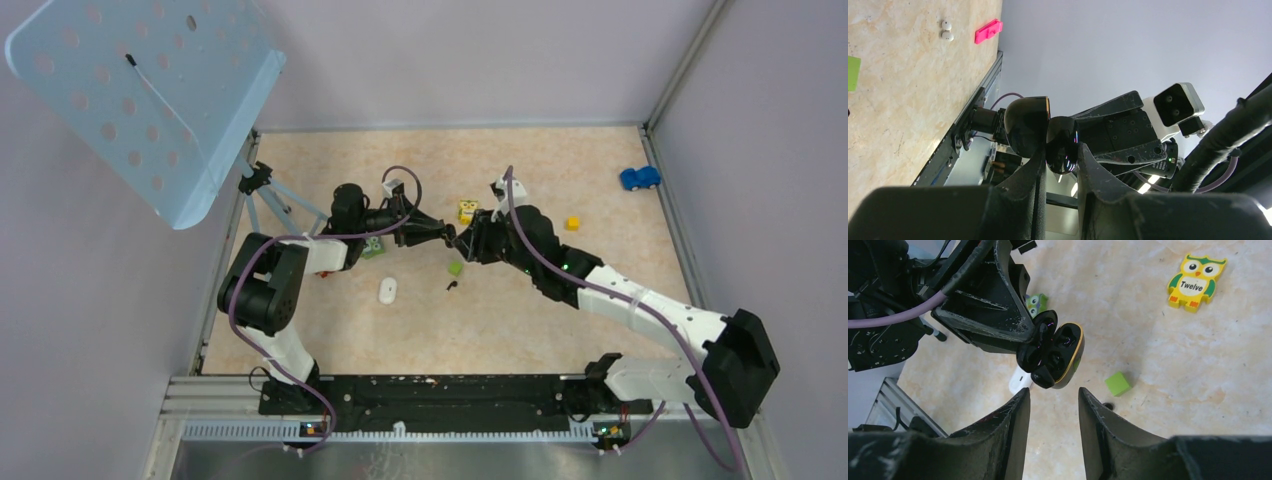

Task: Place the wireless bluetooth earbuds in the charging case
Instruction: Adjust the left earbud in the left side groove of the charging case.

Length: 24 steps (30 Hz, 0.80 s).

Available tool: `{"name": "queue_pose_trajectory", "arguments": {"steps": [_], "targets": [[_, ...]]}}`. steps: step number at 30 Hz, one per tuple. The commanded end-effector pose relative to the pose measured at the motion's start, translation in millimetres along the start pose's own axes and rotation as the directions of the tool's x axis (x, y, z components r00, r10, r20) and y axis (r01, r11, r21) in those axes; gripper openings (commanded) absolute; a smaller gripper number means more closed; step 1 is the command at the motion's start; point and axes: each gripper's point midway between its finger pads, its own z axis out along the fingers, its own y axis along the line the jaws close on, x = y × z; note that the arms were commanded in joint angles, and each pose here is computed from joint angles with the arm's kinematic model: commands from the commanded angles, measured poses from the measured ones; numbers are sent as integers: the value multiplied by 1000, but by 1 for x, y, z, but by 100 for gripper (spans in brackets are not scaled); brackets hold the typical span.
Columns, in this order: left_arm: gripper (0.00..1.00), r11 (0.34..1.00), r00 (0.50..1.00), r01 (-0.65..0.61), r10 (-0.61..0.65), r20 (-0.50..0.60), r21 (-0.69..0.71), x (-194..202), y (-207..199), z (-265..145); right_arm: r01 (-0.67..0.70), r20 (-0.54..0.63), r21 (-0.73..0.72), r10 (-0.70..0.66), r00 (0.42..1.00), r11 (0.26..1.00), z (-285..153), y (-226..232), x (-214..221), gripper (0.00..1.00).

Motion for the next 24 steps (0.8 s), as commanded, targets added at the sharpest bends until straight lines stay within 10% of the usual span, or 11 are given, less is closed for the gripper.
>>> {"name": "queue_pose_trajectory", "arguments": {"steps": [1, 24], "targets": [[0, 998, 998, -64, 64, -20, 19, -1, -9, 2, -75, 4, -33, 75, 997, 997, 3, 13, -11, 39], [0, 998, 997, -65, 66, -26, 18, -1, -8, 2, -78, 61, 29, 76, 995, 997, 8, -6, -22, 16]]}}
